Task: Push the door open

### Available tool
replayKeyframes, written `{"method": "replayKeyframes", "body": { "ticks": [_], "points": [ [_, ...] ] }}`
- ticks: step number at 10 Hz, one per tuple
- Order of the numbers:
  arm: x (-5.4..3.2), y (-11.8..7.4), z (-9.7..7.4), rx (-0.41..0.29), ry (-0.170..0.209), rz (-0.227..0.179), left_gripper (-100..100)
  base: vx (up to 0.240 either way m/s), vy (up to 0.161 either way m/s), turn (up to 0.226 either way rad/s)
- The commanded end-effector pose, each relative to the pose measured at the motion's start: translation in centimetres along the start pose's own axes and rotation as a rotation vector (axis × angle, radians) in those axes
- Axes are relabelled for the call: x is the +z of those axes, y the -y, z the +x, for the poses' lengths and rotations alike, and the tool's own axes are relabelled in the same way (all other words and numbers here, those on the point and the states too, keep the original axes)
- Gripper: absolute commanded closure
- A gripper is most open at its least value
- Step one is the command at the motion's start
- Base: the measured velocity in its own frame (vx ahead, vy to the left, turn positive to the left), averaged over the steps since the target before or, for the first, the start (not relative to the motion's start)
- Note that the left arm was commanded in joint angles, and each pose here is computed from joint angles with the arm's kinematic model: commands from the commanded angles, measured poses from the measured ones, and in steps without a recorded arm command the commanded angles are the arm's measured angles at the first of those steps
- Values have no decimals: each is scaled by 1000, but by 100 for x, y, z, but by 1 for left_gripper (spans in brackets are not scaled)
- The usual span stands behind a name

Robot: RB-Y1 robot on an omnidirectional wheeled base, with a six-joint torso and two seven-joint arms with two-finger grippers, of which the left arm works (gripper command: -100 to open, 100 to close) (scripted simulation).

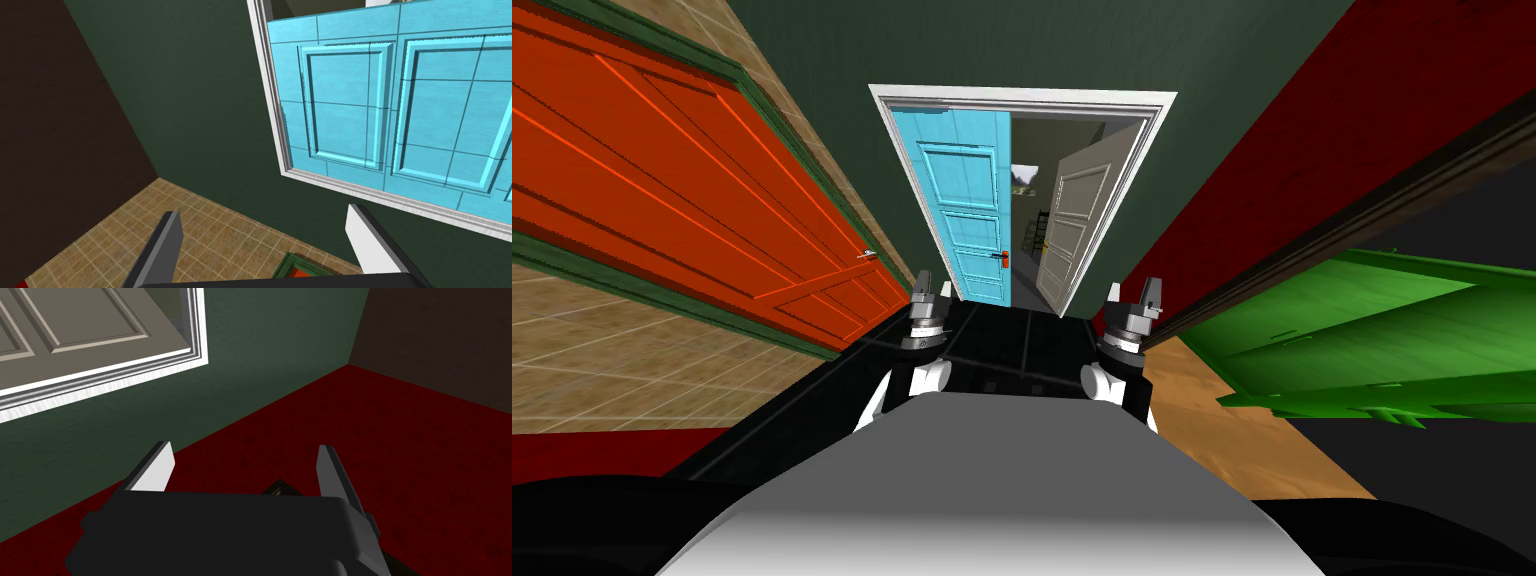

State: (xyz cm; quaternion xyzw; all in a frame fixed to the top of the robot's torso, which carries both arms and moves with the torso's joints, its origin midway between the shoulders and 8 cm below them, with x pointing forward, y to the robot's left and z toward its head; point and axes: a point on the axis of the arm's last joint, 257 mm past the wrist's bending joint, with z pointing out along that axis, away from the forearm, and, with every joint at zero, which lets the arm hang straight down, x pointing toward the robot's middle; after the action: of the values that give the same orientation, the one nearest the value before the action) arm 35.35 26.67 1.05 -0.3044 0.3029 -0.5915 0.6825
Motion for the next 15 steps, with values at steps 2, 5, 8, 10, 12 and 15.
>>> {"method": "replayKeyframes", "body": {
  "ticks": [2, 5, 8, 10, 12, 15],
  "points": [
    [8, -176, 34, -11, -10, -23, -100, 114, 3, -19],
    [17, -368, 71, -22, -20, -48, -100, 63, 28, -15],
    [24, -544, 104, -32, -29, -71, -100, 66, 16, -13],
    [31, -688, 131, -40, -35, -91, -100, 83, 16, -17],
    [36, -832, 157, -47, -42, -111, -100, 87, 25, -17],
    [46, -1071, 201, -59, -51, -144, -100, 85, 24, -20]
  ]
}}
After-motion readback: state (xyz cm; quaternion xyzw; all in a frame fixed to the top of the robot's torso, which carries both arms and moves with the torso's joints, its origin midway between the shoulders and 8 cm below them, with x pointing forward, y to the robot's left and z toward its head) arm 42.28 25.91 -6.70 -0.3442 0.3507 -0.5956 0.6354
